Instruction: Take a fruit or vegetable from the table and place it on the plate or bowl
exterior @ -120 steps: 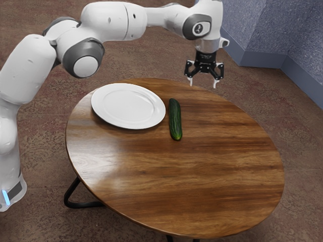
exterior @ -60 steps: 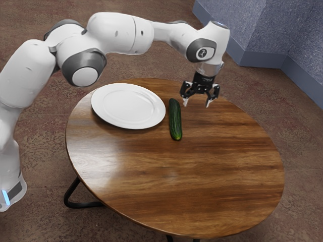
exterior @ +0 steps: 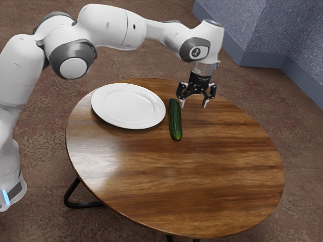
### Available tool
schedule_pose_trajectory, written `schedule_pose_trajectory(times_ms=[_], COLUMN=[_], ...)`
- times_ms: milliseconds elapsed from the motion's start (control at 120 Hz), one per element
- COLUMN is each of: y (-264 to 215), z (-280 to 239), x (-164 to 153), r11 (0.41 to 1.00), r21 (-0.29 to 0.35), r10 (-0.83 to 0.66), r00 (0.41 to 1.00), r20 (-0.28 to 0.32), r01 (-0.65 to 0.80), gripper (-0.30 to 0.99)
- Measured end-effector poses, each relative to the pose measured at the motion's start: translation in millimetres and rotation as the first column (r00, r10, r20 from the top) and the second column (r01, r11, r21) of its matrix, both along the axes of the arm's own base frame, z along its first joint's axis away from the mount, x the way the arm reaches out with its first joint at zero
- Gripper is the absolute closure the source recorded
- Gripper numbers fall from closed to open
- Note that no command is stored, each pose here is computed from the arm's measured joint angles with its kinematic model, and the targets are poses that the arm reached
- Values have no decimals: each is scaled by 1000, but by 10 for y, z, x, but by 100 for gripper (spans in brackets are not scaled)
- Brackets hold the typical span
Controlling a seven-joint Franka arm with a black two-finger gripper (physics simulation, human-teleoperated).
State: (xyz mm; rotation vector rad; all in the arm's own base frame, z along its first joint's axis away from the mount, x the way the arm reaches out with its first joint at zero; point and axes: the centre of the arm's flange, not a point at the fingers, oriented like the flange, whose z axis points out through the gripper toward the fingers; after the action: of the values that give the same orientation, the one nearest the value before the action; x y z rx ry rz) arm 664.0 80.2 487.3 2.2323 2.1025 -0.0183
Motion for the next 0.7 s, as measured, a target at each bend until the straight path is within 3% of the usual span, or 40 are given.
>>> schedule_pose_trajectory(times_ms=[700], y=[192], z=[-547], x=[-136], r11=[993], r21=[36], r10=[-109], r00=[992], r20=[-69], r01=[111], gripper=[0])
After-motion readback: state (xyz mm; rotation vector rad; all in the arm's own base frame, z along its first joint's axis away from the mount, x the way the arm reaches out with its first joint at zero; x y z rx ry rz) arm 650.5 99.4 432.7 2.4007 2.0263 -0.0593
